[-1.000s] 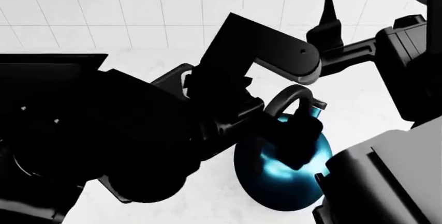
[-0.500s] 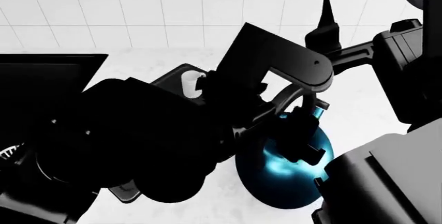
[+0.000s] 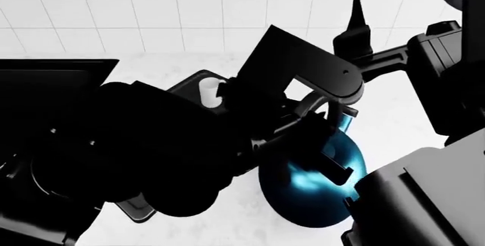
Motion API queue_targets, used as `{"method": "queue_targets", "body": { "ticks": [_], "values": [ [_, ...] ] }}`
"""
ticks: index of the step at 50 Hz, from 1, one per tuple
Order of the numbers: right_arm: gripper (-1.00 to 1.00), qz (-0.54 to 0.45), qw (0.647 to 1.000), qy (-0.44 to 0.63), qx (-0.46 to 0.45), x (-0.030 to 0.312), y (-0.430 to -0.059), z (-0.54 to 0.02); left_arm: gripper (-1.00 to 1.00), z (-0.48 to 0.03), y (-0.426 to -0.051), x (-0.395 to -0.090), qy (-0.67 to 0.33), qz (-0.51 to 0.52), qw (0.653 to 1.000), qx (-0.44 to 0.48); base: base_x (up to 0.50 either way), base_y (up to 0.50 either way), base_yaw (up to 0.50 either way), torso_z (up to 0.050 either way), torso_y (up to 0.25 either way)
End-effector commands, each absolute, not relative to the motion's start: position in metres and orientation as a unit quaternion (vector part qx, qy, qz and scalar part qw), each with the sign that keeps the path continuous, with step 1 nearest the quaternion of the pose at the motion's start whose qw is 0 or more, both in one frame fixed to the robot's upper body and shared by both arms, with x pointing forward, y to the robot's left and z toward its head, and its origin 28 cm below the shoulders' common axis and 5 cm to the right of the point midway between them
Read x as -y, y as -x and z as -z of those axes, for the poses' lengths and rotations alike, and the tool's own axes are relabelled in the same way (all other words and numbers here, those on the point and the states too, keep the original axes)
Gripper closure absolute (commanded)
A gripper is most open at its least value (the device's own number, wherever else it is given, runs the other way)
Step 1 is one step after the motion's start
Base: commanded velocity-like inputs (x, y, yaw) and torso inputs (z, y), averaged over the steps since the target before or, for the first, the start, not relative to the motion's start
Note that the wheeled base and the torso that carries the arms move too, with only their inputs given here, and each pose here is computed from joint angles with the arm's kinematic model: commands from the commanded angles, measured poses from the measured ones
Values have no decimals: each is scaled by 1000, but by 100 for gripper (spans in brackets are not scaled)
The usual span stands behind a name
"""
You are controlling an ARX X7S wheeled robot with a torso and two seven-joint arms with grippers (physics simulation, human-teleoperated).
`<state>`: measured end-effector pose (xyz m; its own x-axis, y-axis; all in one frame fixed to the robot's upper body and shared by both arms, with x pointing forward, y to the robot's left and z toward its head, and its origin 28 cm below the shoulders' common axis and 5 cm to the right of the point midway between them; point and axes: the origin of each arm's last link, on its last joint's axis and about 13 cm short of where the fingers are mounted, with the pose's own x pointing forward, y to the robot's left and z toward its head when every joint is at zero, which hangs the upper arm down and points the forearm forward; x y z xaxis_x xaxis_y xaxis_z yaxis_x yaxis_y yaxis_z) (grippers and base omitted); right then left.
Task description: Pick the kettle from the counter and place it on the tray. Then pick the mug from the cabinet and place it on the tray. Then close the cabinet doors.
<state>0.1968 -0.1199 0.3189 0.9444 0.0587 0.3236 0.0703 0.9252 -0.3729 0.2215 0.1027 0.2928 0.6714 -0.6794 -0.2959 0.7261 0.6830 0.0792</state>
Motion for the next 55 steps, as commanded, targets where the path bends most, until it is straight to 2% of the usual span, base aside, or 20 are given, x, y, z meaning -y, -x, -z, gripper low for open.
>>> {"method": "queue_targets", "body": {
  "ticks": [1, 12, 28, 55],
  "values": [
    [-100, 2, 967, 192, 169, 119, -197, -319, 100, -306, -232, -116, -108, 322, 935, -106, 0, 0, 0, 0, 0],
    [-100, 1, 966, 194, 172, 117, -197, -322, 100, -320, -242, -135, -100, 286, 949, -92, 0, 0, 0, 0, 0],
    [-100, 3, 965, 196, 174, 117, -197, -322, 100, -351, -226, -150, -90, 276, 955, -58, 0, 0, 0, 0, 0],
    [-100, -2, 966, 192, 172, 116, -207, -319, 100, -378, -201, -221, -77, 172, 982, -14, 0, 0, 0, 0, 1]
  ]
}}
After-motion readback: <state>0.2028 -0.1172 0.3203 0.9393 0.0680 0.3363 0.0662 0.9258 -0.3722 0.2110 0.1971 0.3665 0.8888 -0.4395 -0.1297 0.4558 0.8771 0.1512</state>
